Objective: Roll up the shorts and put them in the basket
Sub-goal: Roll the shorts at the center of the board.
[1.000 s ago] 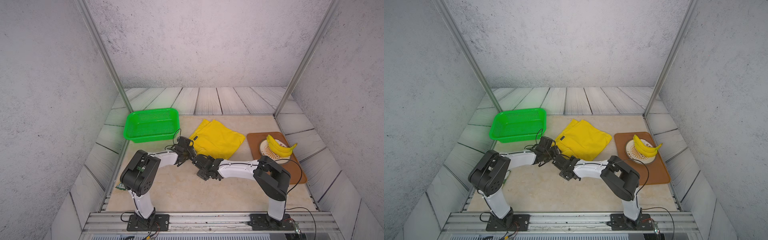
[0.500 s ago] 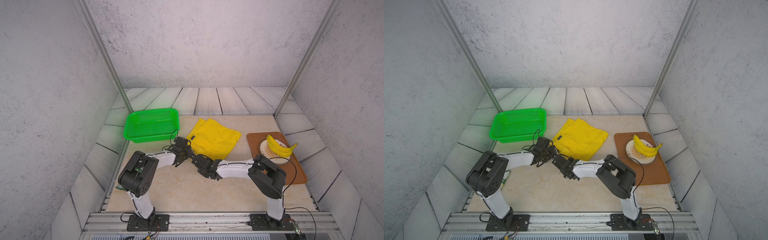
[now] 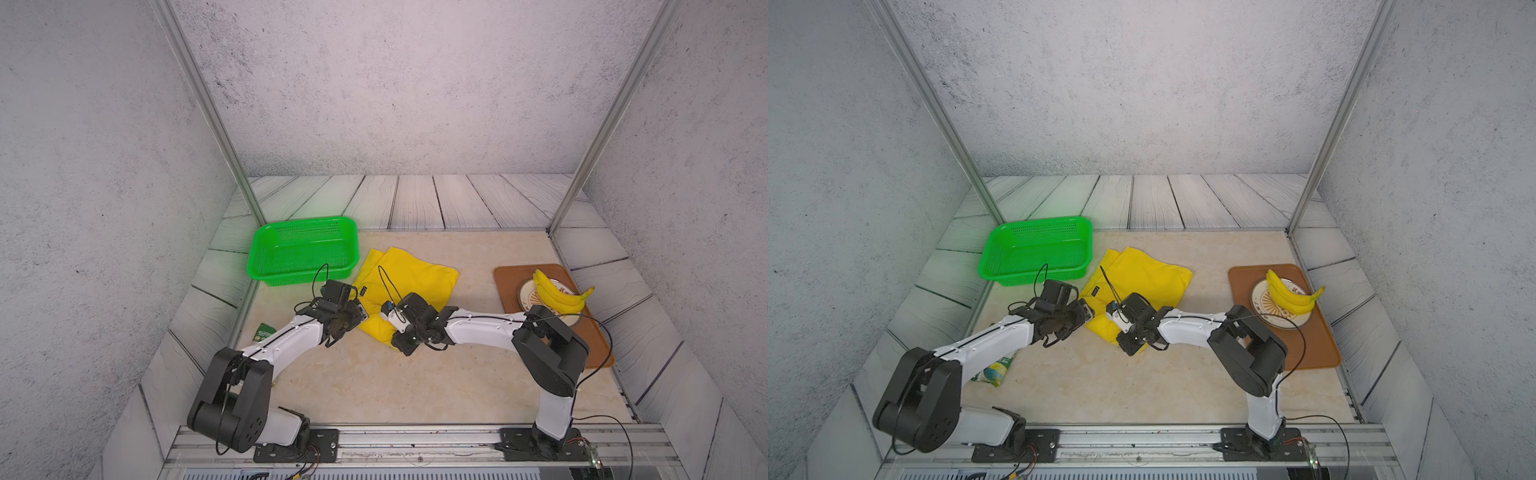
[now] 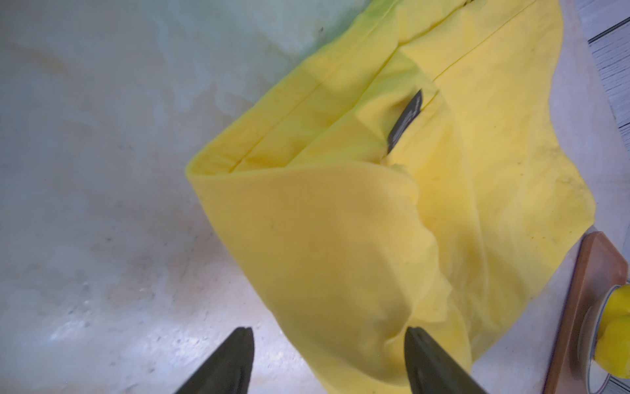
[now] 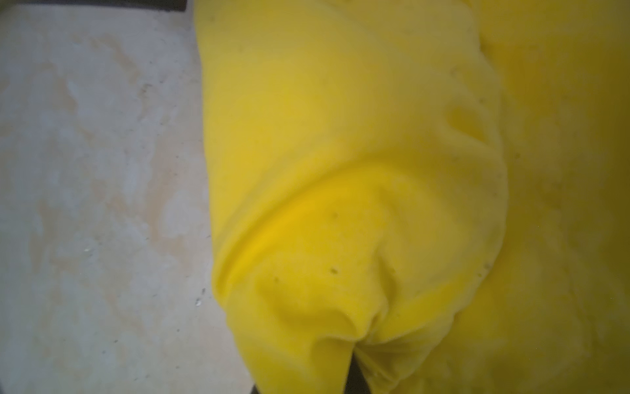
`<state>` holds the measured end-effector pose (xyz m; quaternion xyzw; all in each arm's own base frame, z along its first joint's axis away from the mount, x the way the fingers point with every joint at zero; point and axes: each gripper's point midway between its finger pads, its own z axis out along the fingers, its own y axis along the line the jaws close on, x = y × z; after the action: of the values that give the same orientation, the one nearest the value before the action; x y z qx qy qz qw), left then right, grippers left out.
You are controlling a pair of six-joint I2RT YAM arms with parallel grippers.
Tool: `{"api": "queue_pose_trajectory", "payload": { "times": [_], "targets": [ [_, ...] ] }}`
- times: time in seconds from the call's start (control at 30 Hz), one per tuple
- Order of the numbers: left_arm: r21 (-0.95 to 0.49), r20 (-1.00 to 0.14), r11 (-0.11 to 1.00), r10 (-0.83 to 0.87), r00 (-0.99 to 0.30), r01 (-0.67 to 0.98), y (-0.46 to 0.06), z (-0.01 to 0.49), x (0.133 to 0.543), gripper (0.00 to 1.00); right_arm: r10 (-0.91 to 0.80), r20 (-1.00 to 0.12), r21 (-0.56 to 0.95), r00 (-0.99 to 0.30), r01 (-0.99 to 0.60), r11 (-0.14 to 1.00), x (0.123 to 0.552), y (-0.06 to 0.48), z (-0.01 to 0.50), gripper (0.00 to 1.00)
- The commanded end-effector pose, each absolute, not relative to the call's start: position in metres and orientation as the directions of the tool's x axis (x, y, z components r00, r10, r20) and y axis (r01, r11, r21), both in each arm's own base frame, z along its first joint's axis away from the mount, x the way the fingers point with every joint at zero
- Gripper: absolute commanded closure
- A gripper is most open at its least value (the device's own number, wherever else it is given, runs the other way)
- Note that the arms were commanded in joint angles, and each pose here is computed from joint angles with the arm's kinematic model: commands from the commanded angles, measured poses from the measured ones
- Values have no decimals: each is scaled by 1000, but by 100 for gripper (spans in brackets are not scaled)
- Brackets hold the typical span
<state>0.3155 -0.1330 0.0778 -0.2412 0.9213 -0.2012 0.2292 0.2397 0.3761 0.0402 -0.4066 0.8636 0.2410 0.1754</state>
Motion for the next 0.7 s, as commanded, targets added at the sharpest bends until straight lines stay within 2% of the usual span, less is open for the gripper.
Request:
{"api": "queue_pose_trajectory", "payload": {
  "times": [0.0,0.2,0.37,0.47,0.67],
  "targets": [
    [-418,-333,825,-529,-781,-381,-113,77,296,25,-632,-295,539,-716,-671,509,183,366,31,95],
    [-427,-377,828,-528,-761,-363,-101,92,278,27,-529,-188,770,-827,-459,443,183,373,52,96],
    [-469,-394,819,-528,-752,-330,-100,93,264,29,-398,-18,889,-917,-197,414,203,371,50,98],
    [-482,-394,815,-530,-751,-322,-100,89,260,30,-309,81,933,-948,-38,359,221,370,45,99],
    [-525,-381,797,-534,-755,-299,-115,84,277,29,-203,198,939,-959,126,321,244,361,30,99]
  ]
}}
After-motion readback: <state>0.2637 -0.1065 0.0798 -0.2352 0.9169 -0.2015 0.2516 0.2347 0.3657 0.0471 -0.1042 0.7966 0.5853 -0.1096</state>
